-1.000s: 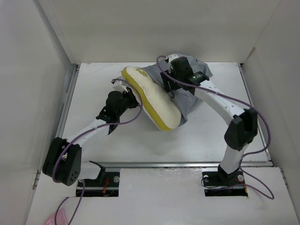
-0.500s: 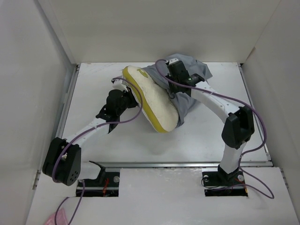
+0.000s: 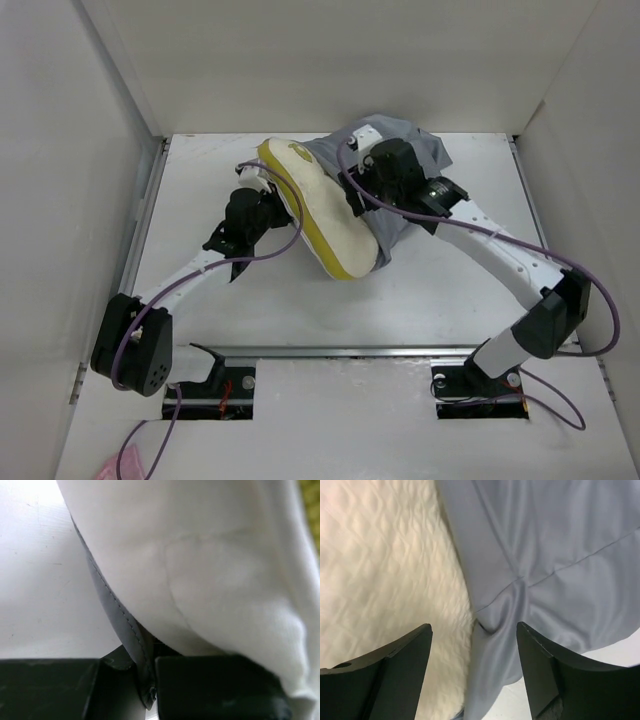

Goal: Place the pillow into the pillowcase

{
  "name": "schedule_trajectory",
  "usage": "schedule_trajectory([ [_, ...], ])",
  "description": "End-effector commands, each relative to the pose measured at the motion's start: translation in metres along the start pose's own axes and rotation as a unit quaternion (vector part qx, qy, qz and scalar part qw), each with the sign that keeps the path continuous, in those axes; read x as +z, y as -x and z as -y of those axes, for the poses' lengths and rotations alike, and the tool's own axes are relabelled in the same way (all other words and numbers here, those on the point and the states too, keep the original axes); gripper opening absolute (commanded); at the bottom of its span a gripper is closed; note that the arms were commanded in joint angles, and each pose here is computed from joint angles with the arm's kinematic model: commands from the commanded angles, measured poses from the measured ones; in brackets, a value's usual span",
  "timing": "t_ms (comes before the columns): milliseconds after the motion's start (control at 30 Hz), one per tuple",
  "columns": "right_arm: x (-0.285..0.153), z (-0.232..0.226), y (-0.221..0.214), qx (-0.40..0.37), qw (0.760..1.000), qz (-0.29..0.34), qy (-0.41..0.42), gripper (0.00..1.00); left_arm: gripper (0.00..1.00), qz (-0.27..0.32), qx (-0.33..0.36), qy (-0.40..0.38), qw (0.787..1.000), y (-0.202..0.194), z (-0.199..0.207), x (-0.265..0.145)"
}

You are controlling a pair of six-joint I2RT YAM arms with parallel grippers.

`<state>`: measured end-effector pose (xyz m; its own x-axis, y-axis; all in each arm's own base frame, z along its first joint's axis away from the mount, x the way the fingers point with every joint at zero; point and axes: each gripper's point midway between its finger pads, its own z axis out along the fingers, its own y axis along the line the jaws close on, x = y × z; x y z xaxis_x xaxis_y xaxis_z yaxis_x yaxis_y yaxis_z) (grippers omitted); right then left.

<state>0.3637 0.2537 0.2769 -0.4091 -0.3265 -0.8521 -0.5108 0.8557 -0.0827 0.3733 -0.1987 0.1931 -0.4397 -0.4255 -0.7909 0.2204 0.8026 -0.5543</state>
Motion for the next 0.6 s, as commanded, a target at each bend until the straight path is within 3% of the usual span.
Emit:
schedule_trajectory([
  [0,0.028,-0.004,-0.031,-0.031,0.999,-0.035,-0.021,0.74,0.00,0.081,0.018,-0.033,0.996,0.058,0.027,-0.004],
  [167,0.055,0.024,-0.050,-0.019,0.991,-0.048,-0.123,0.74,0.00,0.078,0.022,-0.025,0.996,0.056,0.024,-0.006],
  [333,0.082,0.022,-0.066,-0.018,0.989,-0.062,-0.135,0.73,0.00,0.079,0.021,-0.014,0.997,0.059,0.019,-0.008],
  [400,0.083,0.030,-0.053,0.000,0.985,-0.044,-0.165,0.59,0.00,0.081,0.021,-0.008,0.996,0.060,0.017,-0.011],
  [433,0.081,0.033,-0.052,0.003,0.983,-0.051,-0.177,0.44,0.00,0.090,0.021,-0.013,0.996,0.068,0.022,-0.014],
  [467,0.077,0.037,-0.043,0.012,0.981,-0.044,-0.190,0.03,0.00,0.092,0.021,-0.015,0.995,0.072,0.025,-0.014],
  [567,0.035,0.061,0.018,0.036,0.969,0.009,-0.243,0.00,0.00,0.122,0.031,-0.018,0.992,0.112,0.043,-0.020],
])
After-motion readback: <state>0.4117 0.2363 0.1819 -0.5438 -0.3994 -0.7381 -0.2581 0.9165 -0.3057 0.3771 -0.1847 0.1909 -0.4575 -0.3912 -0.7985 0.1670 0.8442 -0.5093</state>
